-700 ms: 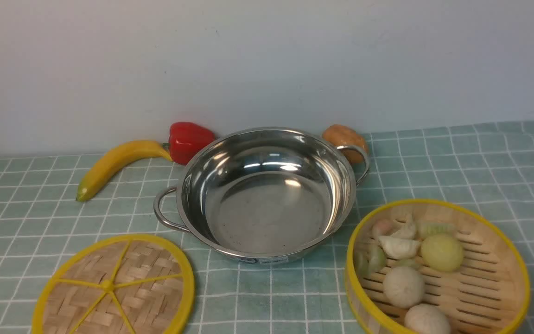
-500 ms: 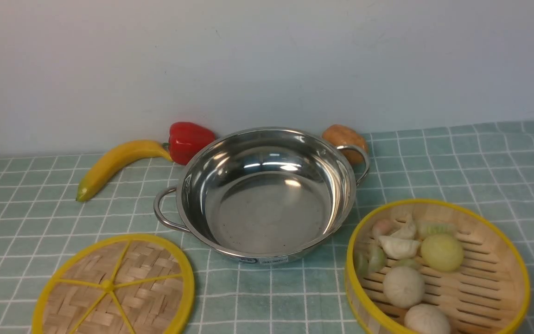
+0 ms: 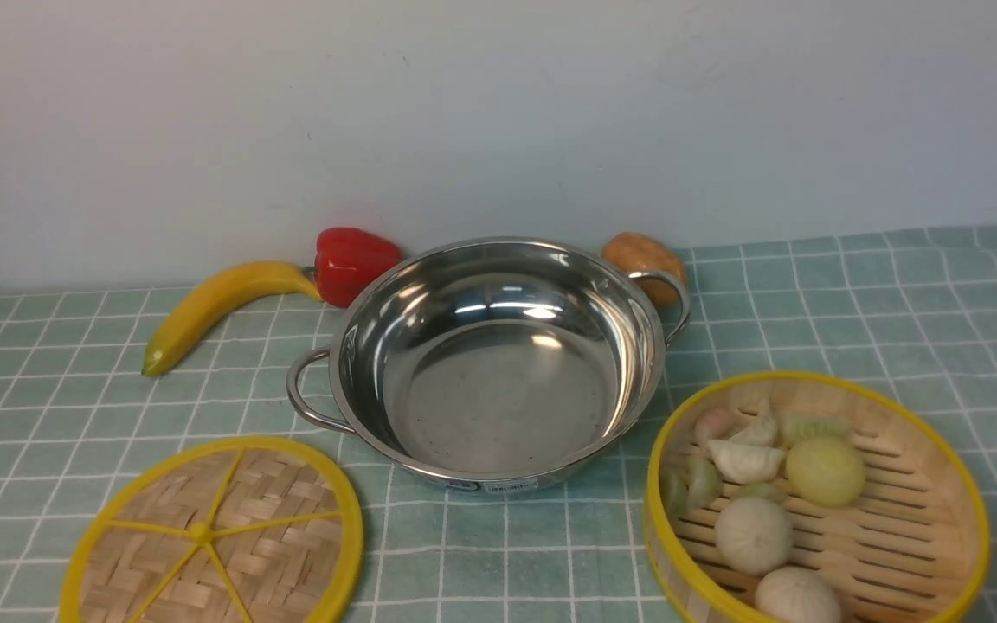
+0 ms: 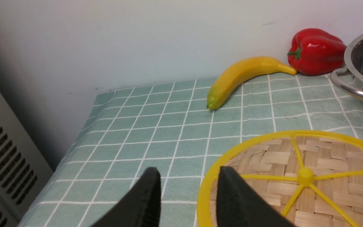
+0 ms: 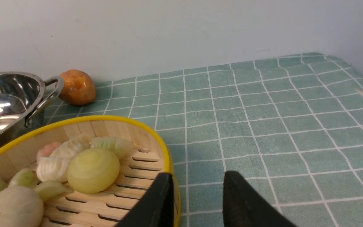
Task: Place the steamer in the pot on the blue tablecloth, and put the lid on the steamer.
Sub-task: 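Reach for and grasp the rim of the bamboo steamer holding the buns with the right gripper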
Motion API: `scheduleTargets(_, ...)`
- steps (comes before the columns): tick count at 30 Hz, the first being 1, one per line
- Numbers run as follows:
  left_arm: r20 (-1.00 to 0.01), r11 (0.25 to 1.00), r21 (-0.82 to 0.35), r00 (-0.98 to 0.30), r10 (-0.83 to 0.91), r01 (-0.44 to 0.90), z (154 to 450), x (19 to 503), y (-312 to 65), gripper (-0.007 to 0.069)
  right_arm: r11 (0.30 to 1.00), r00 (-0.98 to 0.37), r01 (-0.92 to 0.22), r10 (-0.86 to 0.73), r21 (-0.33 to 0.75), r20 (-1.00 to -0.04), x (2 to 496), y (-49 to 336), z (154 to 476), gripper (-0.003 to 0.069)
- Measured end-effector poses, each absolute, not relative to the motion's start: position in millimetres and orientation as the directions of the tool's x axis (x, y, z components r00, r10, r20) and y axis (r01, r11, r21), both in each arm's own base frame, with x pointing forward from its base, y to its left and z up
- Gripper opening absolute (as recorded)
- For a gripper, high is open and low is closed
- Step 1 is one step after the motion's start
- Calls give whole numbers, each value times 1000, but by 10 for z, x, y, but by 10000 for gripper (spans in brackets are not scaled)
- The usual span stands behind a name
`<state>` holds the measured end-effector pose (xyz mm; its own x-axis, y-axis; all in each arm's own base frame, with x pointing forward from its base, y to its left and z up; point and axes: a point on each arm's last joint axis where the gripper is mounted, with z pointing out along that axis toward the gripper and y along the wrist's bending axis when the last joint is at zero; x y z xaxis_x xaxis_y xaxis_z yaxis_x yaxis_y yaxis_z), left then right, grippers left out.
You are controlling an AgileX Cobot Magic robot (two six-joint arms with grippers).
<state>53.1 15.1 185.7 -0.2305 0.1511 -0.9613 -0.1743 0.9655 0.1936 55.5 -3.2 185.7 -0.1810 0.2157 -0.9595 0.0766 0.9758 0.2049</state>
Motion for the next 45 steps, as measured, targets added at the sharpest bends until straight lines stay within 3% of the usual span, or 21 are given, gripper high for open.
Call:
scheduleTargets(8, -962, 966, 190, -230, 148, -175, 1857, 531, 150, 243, 975, -181, 76, 221, 211, -958, 555, -31, 1857, 242)
scheduleTargets(12, -982, 983, 56, -188, 22, -177, 1871, 539, 125, 243, 944, -170, 73, 329, 321, -929, 557, -11, 1865, 242)
scheduleTargets(13, -980, 976, -135, -120, -156, -171, 1905, 550, 95, 243, 890, -156, 68, 456, 451, -876, 559, 11, 1879, 242)
scheduleTargets(14, -961, 956, -248, -79, -263, -159, 1928, 556, 79, 243, 848, -155, 66, 530, 526, -834, 559, 25, 1881, 242)
scheduleTargets(16, -905, 898, -416, -32, -424, -141, 1955, 561, 62, 243, 773, -155, 64, 632, 631, -759, 559, 46, 1887, 242)
scheduleTargets(19, -819, 813, -571, 12, -573, -114, 1985, 564, 49, 243, 674, -149, 53, 735, 737, -661, 561, 69, 1906, 242)
scheduleTargets(25, -787, 782, -616, 43, -615, -94, 2014, 565, 50, 243, 500, -74, -2, 863, 866, -499, 569, 60, 2001, 242)
scheduleTargets(28, -792, 787, -611, 55, -608, -89, 2025, 565, 53, 243, 451, -51, -19, 891, 892, -451, 570, 50, 2027, 242)
scheduleTargets(32, -788, 789, -612, 133, -602, -51, 2102, 561, 69, 243, 330, 14, -63, 944, 942, -330, 569, 8, 2091, 242)
scheduleTargets(36, -707, 750, -660, 297, -642, 51, 2265, 528, 103, 243, 224, 117, -130, 971, 966, -210, 555, -77, 2184, 242)
scheduleTargets(40, -626, 735, -660, 430, -651, 153, 2410, 470, 129, 243, 262, 166, -199, 959, 944, -231, 513, -102, 2387, 242)
scheduleTargets(41, -575, 751, -621, 519, -632, 226, 2532, 408, 132, 243, 375, 202, -252, 922, 892, -331, 458, -95, 2597, 242)
scheduleTargets(45, -639, 808, -541, 511, -575, 233, 2765, 377, 69, 243, 608, 264, -322, 794, 726, -548, 308, -37, 3035, 242)
